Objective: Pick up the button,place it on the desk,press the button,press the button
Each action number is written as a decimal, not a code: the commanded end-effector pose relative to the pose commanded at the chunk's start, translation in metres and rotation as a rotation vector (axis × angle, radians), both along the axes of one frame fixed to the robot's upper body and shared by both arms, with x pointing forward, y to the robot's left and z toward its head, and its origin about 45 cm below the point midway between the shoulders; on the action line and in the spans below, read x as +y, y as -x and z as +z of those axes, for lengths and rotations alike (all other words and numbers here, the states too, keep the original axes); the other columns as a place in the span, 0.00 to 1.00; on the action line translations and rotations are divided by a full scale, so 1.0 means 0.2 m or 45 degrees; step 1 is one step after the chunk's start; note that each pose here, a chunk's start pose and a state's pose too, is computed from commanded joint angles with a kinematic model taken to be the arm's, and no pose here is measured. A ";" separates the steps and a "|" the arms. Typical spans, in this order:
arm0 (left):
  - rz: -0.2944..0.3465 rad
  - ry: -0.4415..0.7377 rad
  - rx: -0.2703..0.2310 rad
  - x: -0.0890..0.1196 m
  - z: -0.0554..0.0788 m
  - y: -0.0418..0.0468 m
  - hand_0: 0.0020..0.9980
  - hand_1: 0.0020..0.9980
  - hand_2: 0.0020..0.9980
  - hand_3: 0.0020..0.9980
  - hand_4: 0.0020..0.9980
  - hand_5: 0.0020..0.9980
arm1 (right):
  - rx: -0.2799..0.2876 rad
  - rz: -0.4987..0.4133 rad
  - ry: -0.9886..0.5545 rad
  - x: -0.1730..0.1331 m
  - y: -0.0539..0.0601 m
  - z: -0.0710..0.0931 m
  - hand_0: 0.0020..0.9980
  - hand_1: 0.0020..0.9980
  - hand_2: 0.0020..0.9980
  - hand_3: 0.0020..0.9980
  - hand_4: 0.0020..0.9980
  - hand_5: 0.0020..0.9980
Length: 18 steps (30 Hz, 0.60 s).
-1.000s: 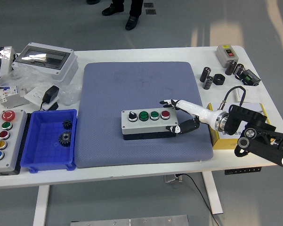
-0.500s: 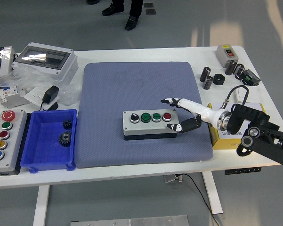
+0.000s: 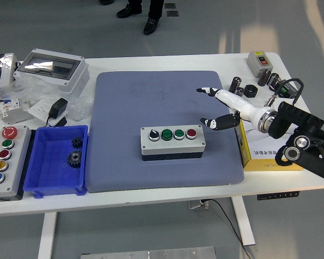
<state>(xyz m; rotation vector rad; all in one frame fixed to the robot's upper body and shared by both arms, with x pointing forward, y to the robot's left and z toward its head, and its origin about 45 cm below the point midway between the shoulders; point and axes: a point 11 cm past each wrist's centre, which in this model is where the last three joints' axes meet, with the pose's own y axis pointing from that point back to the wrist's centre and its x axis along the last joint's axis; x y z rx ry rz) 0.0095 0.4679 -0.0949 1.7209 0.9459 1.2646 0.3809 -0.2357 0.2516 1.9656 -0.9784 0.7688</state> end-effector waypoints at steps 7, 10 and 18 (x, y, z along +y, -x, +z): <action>0.005 0.000 0.004 0.00 0.00 0.008 0.62 0.55 0.49 0.58 0.48 0.18 | 0.065 0.008 0.159 0.02 -0.01 0.16 0.80 0.87 0.90 1.00 0.54 0.18; 0.005 0.001 0.003 0.00 0.00 0.006 0.62 0.55 0.49 0.58 0.48 0.18 | 0.127 0.012 0.173 0.03 -0.01 0.19 0.80 0.87 0.90 1.00 0.54 0.18; 0.009 -0.002 0.012 0.00 0.00 0.016 0.62 0.55 0.49 0.58 0.48 0.18 | 0.255 0.096 0.184 0.10 0.02 0.18 0.04 0.20 0.30 0.79 0.27 0.10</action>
